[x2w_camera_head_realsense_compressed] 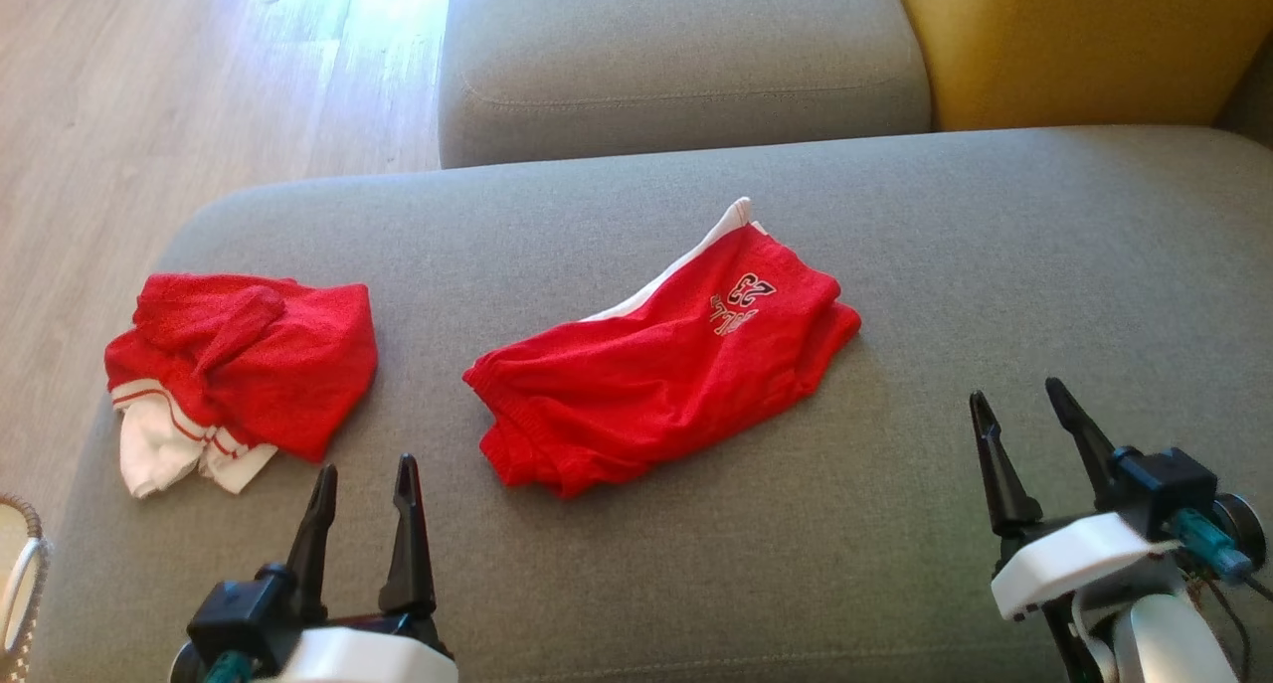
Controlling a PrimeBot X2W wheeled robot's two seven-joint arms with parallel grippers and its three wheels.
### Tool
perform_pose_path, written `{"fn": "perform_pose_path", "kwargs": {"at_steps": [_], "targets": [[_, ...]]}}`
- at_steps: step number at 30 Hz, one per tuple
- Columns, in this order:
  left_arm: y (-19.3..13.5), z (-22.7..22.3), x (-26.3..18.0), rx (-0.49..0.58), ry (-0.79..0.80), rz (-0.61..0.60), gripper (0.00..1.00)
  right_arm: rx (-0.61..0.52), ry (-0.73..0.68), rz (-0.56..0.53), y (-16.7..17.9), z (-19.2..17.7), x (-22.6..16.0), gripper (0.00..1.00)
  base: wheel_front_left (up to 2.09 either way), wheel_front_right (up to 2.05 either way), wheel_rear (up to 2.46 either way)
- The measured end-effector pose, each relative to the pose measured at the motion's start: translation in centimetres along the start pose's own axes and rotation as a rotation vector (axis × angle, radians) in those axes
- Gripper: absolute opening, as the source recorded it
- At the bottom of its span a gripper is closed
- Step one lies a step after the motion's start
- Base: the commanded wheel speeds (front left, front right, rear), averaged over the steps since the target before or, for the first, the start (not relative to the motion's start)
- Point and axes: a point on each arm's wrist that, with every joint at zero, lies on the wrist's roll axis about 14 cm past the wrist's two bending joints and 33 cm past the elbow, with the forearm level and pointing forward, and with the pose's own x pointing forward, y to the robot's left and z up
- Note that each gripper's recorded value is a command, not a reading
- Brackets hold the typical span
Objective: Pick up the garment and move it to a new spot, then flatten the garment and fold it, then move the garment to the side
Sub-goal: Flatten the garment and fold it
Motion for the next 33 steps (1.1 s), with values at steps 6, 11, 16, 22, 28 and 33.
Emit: {"fn": "perform_pose_path", "kwargs": {"at_steps": [6,11,16,22,28,33], "targets": [[0.2,-0.1,-0.2,-0.015,0.003,0.008,1.00,-0.004,-0.014,0.000,0.1,0.5,0.0,1.00,0.00,0.00,0.00],[0.2,-0.1,-0.3,-0.016,0.004,0.013,1.00,0.009,-0.001,0.002,0.3,0.2,0.0,1.00,0.00,0.00,0.00],[-0.3,-0.8,-0.5,-0.024,0.029,0.002,1.00,0.153,0.074,-0.008,0.7,-1.6,0.5,1.00,0.00,0.00,0.00],[0.1,-1.9,-0.7,-0.025,0.069,0.035,1.00,0.448,0.301,0.027,3.7,-5.5,3.6,1.00,0.00,0.00,0.00],[0.2,-2.0,0.5,-0.020,0.071,0.051,1.00,0.622,0.465,0.004,5.2,-8.5,7.5,1.00,0.00,0.00,0.00],[1.2,-2.7,0.8,-0.023,0.095,0.095,1.00,0.711,0.616,-0.006,7.2,-11.8,9.0,1.00,0.00,0.00,0.00]]}}
